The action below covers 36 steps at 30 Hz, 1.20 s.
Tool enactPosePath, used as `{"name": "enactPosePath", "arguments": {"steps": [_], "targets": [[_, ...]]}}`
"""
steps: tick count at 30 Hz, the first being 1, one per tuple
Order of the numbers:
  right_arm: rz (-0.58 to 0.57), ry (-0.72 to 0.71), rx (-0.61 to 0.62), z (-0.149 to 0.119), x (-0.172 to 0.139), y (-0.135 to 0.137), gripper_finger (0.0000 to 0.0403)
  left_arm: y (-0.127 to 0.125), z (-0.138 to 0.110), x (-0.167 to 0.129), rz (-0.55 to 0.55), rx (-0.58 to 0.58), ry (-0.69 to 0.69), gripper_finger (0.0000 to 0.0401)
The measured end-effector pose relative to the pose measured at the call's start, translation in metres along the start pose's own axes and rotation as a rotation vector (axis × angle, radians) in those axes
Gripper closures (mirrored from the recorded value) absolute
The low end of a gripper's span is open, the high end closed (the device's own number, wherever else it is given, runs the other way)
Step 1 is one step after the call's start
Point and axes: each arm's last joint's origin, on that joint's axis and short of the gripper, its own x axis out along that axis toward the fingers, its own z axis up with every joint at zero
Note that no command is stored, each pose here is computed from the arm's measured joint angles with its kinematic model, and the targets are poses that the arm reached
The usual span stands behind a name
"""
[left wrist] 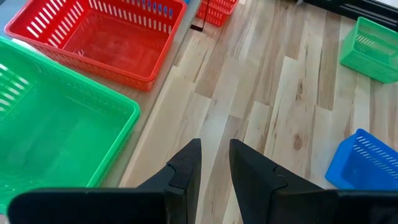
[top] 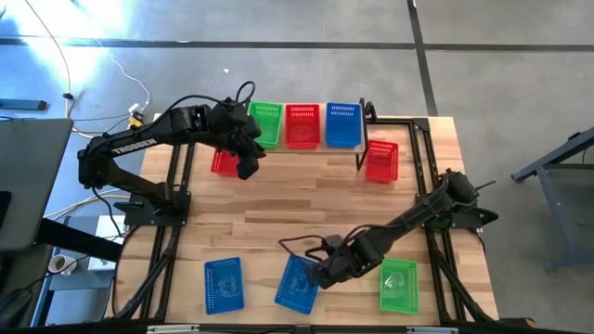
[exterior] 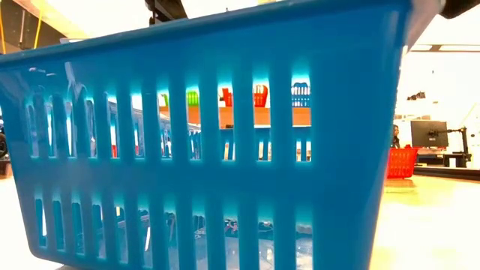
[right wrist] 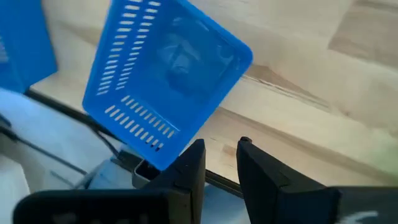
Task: Stack baskets on shelf by color
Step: Stack the right blue bin on top of the blue bin on the shelf
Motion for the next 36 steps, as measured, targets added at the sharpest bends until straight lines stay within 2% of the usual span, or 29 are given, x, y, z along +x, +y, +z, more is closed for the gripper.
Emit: {"name": "enactPosePath", "arguments": {"steps": [4, 12, 24, 36], "targets": [[-0.019, -0.008, 0.097, 0.0, 0.008, 0.0, 0.0324, 0.0, 0.0, 0.0, 0.0, 0.0, 0.0, 0.0326], [0.001, -0.006, 0.105, 0.0, 0.019, 0.003, 0.0324, 0.0, 0.0, 0.0, 0.0, 0.001, 0.0, 0.0326], [0.012, -0.011, 0.178, -0.003, 0.044, 0.006, 0.0324, 0.0, 0.0, 0.0, 0.0, 0.01, -0.001, 0.0326], [0.01, -0.038, 0.194, -0.006, 0.046, 0.004, 0.0324, 0.0, 0.0, 0.0, -0.001, 0.02, -0.001, 0.0326]]}}
